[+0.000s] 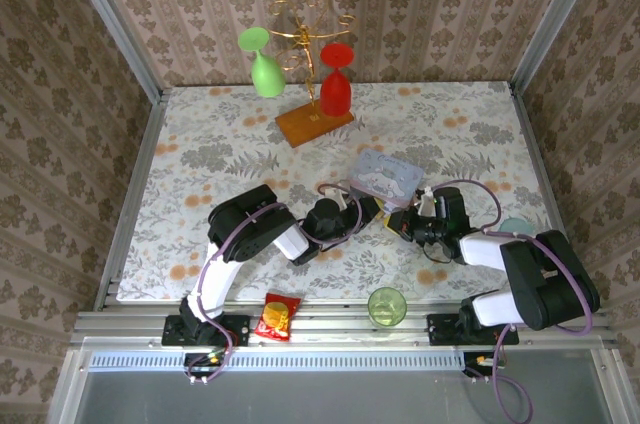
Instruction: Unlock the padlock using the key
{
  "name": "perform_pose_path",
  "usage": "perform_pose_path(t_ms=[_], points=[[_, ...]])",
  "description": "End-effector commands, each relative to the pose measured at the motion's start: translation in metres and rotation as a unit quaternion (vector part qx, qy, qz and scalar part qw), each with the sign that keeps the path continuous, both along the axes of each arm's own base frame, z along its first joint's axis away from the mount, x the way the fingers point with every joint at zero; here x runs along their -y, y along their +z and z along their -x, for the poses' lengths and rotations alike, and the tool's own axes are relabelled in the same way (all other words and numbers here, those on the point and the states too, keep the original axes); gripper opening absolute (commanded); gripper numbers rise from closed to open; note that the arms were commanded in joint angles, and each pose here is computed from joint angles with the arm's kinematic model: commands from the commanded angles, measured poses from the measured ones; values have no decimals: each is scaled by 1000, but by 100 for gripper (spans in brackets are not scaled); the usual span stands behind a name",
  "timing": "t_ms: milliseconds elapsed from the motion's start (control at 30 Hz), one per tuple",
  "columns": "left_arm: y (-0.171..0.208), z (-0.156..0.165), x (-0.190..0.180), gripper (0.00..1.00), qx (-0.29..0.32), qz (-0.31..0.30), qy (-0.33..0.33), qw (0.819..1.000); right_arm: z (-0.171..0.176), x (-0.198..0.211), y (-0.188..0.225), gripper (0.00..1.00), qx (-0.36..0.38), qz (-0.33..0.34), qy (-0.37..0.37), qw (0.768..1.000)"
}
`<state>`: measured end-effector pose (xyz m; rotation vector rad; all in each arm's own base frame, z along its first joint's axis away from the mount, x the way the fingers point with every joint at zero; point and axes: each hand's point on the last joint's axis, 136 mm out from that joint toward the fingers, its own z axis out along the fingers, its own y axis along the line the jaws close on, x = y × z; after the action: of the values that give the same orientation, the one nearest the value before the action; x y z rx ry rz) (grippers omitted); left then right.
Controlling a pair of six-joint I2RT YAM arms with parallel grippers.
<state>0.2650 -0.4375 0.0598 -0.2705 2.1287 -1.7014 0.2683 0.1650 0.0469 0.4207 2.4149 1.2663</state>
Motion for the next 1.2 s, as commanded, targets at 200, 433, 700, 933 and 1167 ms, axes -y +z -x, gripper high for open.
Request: perform_pose_path(t_ms=[200, 433, 700, 933, 1167], points=[[2, 2, 3, 15, 25, -6, -9, 1000, 12, 6, 1, 0, 2, 23, -25, 999], [1, 4, 4, 8, 15, -2, -10, 1000, 0, 13, 10, 0, 46, 45, -51, 997], [10, 14, 18, 6, 15, 13, -20, 1000, -21, 10, 31, 0, 88, 13, -88, 992], [10, 15, 19, 5, 5, 19, -19, 1000, -24, 10, 31, 0, 123, 84, -92, 984], [11, 16, 18, 5, 2, 19, -14, 1000, -23, 12, 33, 4, 121, 118, -73, 983]])
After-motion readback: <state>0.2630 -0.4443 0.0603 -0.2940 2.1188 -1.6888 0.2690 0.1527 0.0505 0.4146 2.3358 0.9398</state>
